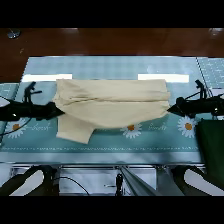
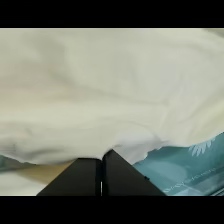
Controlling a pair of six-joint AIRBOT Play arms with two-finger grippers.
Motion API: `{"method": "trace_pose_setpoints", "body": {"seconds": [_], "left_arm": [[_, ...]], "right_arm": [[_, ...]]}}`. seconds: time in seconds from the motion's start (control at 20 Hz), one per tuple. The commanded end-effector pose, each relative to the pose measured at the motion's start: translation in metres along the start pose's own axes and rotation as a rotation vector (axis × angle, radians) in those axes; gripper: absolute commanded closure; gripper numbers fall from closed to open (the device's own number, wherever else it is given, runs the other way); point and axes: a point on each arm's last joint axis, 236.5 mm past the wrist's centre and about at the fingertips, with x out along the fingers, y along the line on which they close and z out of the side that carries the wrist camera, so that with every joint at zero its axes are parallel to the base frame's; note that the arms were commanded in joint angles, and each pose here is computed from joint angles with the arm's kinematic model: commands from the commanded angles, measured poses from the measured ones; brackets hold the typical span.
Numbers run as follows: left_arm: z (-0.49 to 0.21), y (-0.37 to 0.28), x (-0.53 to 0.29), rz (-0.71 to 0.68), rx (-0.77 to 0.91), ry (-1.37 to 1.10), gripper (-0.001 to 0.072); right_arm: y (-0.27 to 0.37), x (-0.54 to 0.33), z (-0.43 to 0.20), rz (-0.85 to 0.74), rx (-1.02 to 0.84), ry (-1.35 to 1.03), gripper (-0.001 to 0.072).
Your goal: Fold the shirts.
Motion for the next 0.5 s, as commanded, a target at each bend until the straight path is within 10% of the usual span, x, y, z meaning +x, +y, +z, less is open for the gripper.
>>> {"method": "trace_pose_setpoints", "body": {"seconds": [0.0,0.45], "left_arm": [[0.060,-0.017,-0.027,0.006,0.052,-0.112,0.0682],[0.177,-0.011,0.047,-0.021,-0.055,-0.041,0.0682]], "right_arm": [[0.026,-0.024,0.045,0.025,-0.044,-0.106,0.0693],[0.040,0.029,0.146,0.110,-0.028,-0.143,0.0693]]}}
